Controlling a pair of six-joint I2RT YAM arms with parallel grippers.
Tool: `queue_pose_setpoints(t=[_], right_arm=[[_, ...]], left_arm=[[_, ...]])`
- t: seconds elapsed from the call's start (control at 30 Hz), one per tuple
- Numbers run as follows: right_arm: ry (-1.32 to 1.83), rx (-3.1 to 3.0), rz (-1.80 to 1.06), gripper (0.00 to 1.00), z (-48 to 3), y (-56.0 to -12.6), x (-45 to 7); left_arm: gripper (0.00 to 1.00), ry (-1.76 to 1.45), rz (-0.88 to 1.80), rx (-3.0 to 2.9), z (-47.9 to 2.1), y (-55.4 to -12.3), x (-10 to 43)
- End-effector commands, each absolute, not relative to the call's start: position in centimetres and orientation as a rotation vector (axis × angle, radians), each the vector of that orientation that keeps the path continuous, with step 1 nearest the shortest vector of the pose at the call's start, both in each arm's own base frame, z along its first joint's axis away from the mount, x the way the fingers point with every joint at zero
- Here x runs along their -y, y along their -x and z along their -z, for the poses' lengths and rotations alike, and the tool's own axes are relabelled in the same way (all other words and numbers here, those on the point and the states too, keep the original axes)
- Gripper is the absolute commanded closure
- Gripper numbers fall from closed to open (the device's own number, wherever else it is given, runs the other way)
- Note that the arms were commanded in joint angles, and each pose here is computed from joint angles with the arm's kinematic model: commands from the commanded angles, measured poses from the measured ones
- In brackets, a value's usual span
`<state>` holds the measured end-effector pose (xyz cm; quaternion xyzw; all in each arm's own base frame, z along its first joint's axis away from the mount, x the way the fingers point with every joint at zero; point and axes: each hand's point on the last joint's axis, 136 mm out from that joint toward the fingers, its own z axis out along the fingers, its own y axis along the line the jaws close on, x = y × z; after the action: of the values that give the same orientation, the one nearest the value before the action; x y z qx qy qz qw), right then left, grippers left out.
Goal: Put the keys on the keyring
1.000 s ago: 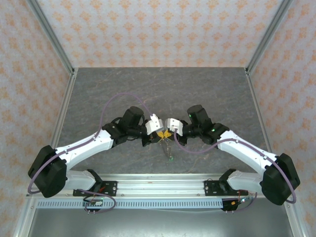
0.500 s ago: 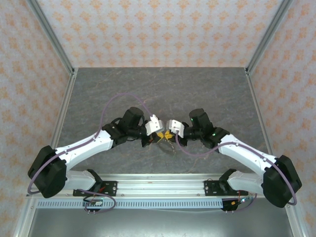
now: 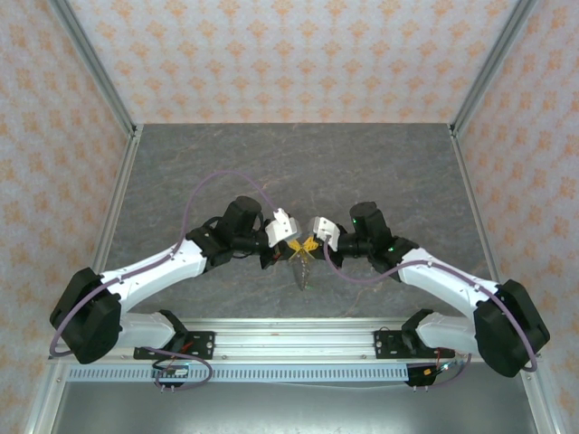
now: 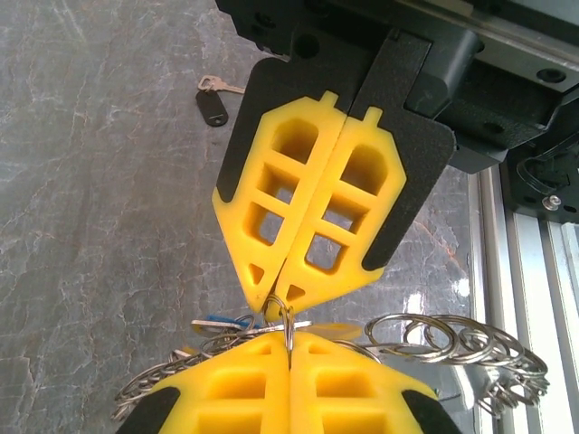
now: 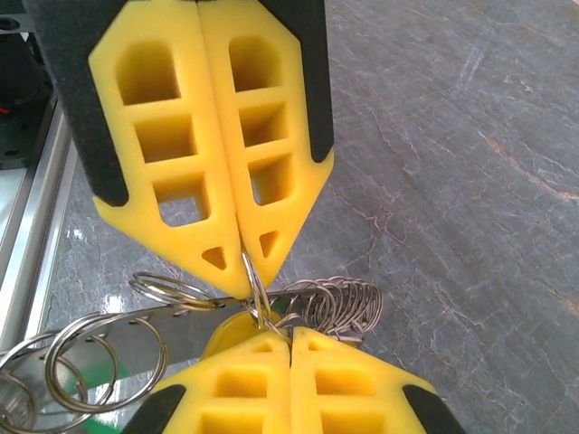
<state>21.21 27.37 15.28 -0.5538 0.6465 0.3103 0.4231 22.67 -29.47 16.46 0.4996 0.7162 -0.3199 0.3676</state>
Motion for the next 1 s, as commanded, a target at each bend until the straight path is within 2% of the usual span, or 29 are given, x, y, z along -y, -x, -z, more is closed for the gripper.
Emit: queue_pose_setpoints(t=[0.0, 0.43, 0.5, 0.63, 0.97], right_arm=[[1.349, -1.657, -0.803, 1.00, -14.1, -21.6, -27.4], [1.127, -1.793, -0.882, 1.00, -13.2, -22.9, -27.6], [1.149, -1.762, -0.850, 0.93, -13.4, -22.9, -27.4], [1.181, -1.707, -0.763, 0.85, -14.5, -23.0, -26.7], [1.368, -1.543, -0.719, 0.82, -18.1, -20.6, -26.4]], left_arm=[[1.00, -1.246, 0.841, -1.728, -19.1, -23.0, 30.2], [1.00, -1.233, 0.850, -1.730, -18.9, -23.3, 30.5], [1.00, -1.236, 0.842, -1.735, -18.7, -23.3, 30.4], [1.00, -1.251, 0.825, -1.747, -18.5, -23.2, 30.1], [1.00, -1.272, 0.820, -1.759, -18.2, -22.8, 29.9]])
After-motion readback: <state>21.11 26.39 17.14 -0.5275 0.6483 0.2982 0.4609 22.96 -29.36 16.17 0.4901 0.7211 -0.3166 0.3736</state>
